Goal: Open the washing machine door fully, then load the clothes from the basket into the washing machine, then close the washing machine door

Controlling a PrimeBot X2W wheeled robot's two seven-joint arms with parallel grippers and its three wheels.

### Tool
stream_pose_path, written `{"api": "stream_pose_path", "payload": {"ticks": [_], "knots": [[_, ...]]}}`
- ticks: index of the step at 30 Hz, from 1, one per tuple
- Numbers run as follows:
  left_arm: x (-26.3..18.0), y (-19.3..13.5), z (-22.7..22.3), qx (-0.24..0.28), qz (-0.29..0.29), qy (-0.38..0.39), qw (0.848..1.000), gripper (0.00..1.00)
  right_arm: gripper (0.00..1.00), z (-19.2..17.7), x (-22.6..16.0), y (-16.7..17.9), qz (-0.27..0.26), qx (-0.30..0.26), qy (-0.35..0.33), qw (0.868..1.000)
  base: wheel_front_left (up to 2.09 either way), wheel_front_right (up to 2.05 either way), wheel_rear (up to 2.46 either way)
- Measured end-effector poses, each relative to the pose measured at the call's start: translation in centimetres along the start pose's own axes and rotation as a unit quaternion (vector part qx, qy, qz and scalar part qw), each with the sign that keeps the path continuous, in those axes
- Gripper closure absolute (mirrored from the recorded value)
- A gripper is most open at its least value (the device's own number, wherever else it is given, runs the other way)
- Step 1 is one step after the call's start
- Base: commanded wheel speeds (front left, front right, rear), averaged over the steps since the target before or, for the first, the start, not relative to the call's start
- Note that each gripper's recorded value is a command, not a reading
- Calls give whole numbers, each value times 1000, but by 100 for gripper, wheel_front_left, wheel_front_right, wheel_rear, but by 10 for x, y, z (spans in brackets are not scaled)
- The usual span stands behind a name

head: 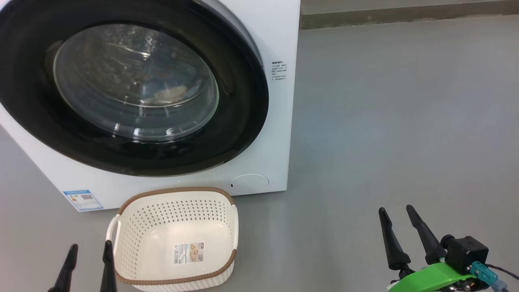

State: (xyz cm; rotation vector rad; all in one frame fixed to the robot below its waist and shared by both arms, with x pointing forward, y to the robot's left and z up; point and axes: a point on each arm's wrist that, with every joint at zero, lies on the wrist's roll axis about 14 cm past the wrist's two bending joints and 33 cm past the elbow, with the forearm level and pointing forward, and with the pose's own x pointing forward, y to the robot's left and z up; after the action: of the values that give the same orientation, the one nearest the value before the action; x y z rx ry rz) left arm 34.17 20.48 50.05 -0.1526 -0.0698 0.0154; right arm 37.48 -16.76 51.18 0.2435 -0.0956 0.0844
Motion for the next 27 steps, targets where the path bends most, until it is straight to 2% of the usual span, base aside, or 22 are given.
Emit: {"api": "stream_pose_path", "payload": {"ticks": [20, 21, 27], "knots": [[-3, 0, 1, 2, 0, -2, 1000, 0, 0, 0, -1, 0, 1, -11, 2, 1000, 0, 0, 0], [-3, -1, 1, 2, -1, -2, 1000, 100, 100, 0, -1, 0, 2, -11, 1, 1000, 0, 0, 0], [-12, -6, -23, -16, 4, 37, 999, 100, 100, -26, -13, -7, -11, -6, 44, 999, 0, 0, 0]]}}
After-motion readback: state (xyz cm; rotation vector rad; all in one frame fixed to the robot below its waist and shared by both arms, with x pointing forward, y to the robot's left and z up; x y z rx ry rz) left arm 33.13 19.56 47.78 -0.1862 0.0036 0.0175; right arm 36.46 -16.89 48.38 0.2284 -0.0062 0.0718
